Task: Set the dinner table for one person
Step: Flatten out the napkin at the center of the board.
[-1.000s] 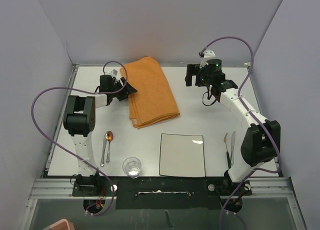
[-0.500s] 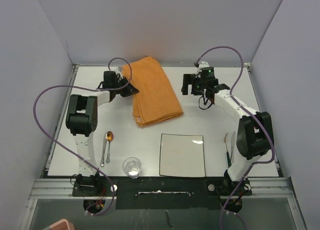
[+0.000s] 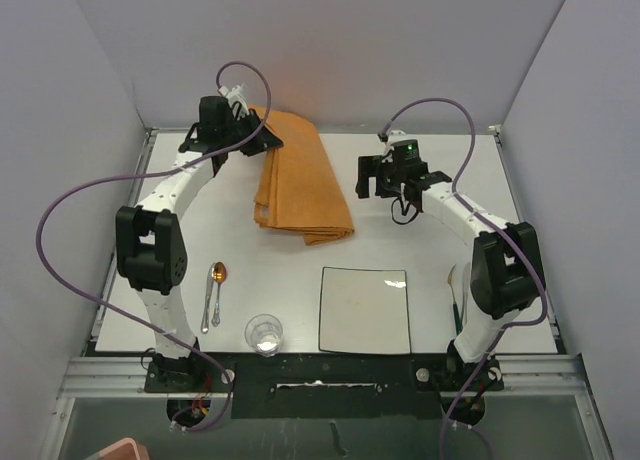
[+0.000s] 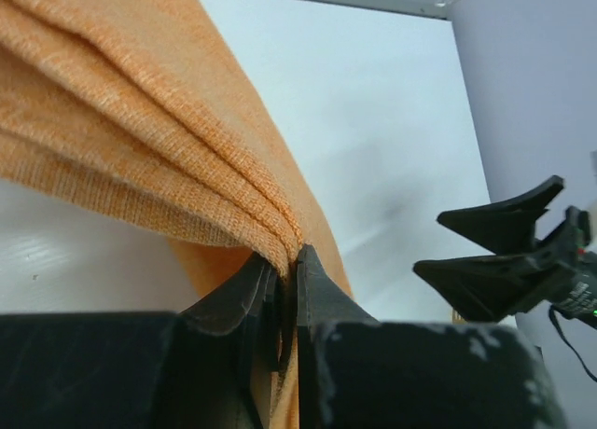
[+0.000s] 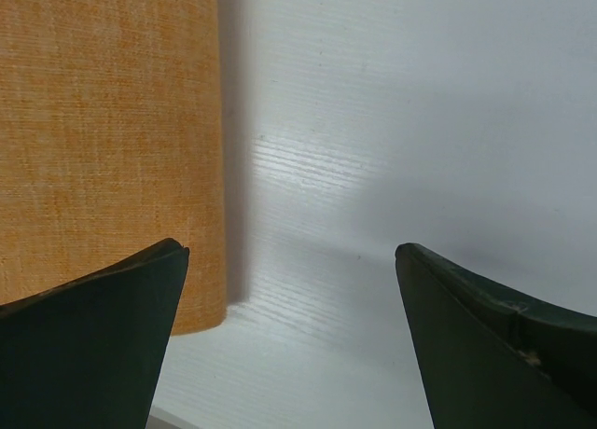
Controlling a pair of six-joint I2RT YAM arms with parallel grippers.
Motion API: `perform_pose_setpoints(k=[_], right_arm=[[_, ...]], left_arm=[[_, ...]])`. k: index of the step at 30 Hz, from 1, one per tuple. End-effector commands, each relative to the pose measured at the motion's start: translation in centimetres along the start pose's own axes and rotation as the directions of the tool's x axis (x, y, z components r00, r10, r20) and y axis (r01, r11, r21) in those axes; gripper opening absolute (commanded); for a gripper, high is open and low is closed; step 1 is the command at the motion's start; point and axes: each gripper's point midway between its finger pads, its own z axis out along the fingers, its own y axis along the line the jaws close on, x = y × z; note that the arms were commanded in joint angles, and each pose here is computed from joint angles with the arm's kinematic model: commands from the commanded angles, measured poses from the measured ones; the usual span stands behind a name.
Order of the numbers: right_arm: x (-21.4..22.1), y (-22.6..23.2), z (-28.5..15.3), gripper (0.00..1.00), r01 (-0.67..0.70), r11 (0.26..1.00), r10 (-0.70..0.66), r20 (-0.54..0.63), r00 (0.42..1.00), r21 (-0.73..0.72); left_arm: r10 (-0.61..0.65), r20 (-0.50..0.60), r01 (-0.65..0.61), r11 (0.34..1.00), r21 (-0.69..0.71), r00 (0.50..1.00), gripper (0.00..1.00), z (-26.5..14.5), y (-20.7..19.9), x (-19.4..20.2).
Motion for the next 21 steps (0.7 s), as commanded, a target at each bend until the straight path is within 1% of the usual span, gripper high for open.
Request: perform_pose_setpoints(k=[1,5,8,12,15,18,21], right_arm=[[-1.0,0.5,0.5,1.00,0.045,0.999,-0.045,0.006,0.999,0.007],[0.4,0.0,1.4,1.00,0.041,0.999,-0.040,-0.040,0.998,0.027],[1.2,0.5,2.0,1.00,0.019,1.000,-0.017,-0.081,0.997,0.023],[1.7,1.6,2.4,1.00,0.047,0.999,-0.044,-0.113,0.993,0.028],[0.6,2.0,1.5,1.00,0.061,0.998,-0.058,-0.078,0.995,0.030],[-1.7,1.3,-0.3,1.00,0.059,0.996,-0.059,-0.008,0.998,0.061],[-4.4,0.2,-2.8,0.99,0.036,0.995,-0.043,0.074,0.996,0.094]], left_arm=[[0.111,0.161,-0.126,0.988,0.086,0.981,0.00,-5.6,-6.7,-5.8],[0.128,0.170,-0.144,0.986,0.081,0.977,0.00,-6.9,-7.5,-5.9],[0.140,0.169,-0.155,0.985,0.076,0.976,0.00,-7.6,-7.8,-5.9],[0.137,0.168,-0.151,0.985,0.078,0.976,0.00,-7.8,-8.0,-5.8],[0.131,0.162,-0.146,0.986,0.082,0.978,0.00,-7.4,-8.0,-5.5],[0.127,0.155,-0.143,0.985,0.095,0.980,0.00,-6.2,-8.7,-5.2],[0.134,0.148,-0.155,0.978,0.137,0.980,0.00,-4.2,-10.6,-4.9]])
